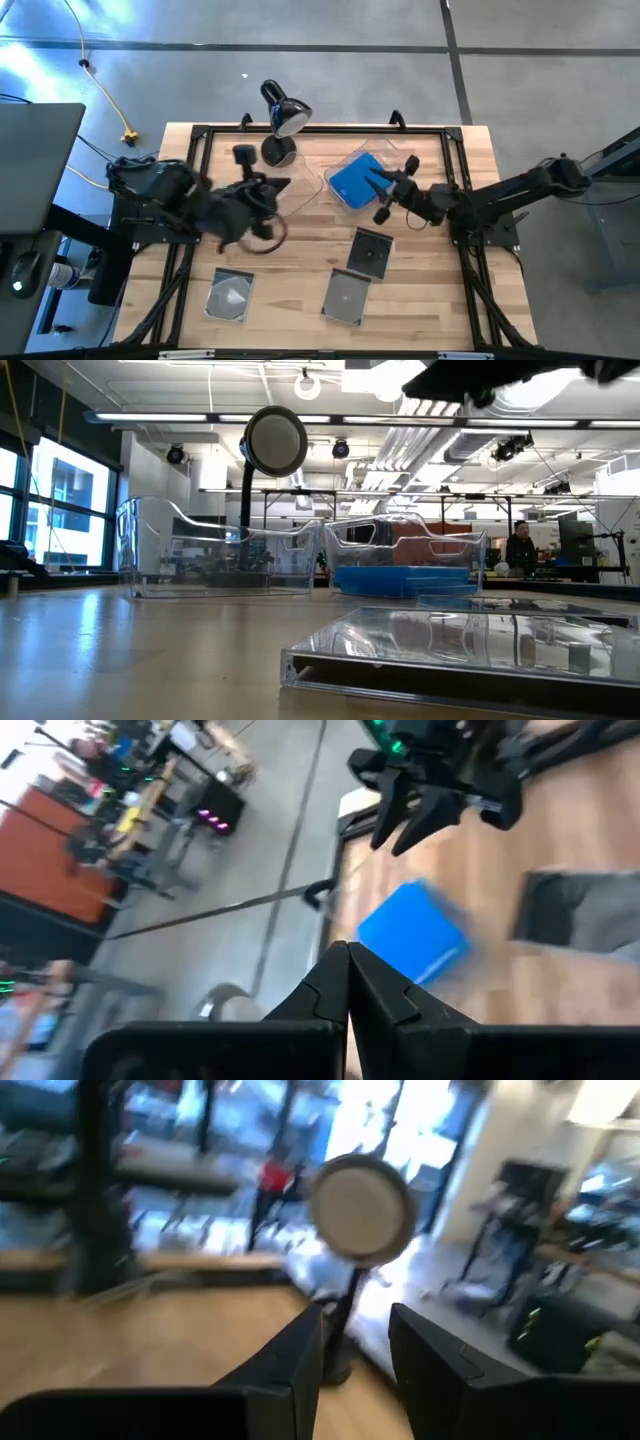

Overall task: Pick & place jewel cases by type
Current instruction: Put the bottom left black CD case into the left transparent bin

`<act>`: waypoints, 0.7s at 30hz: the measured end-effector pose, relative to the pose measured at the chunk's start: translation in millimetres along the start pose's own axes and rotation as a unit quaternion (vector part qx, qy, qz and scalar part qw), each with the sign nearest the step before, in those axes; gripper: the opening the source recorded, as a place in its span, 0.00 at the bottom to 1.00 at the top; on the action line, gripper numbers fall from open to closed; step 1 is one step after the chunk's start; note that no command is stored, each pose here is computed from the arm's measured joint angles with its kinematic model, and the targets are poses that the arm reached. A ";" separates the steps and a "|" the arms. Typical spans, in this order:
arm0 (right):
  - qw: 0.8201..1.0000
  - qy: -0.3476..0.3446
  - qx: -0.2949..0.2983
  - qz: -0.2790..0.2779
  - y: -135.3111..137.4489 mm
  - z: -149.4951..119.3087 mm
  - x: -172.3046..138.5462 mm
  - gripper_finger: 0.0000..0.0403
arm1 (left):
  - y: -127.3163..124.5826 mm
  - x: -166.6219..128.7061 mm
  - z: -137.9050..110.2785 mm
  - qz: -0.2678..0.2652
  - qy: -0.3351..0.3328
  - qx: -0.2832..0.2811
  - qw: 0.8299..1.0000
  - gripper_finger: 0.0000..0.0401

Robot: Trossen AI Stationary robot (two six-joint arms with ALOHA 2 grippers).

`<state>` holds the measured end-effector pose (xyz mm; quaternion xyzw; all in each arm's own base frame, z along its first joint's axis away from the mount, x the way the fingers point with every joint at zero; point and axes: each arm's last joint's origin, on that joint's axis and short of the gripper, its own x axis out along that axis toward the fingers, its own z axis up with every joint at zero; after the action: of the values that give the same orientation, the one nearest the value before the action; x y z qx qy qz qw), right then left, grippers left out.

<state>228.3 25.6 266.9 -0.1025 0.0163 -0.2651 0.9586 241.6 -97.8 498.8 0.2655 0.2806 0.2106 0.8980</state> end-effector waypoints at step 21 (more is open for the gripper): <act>0.976 0.134 -0.005 0.169 121.5 9.8 -5.3 0.25 | -109.4 -54.8 -73.7 -0.255 0.188 -0.083 0.945 0.00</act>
<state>285.9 132.0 251.4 -0.0666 0.1631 -0.1100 0.9782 180.0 -184.6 403.5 0.0650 0.4844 0.0438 0.8713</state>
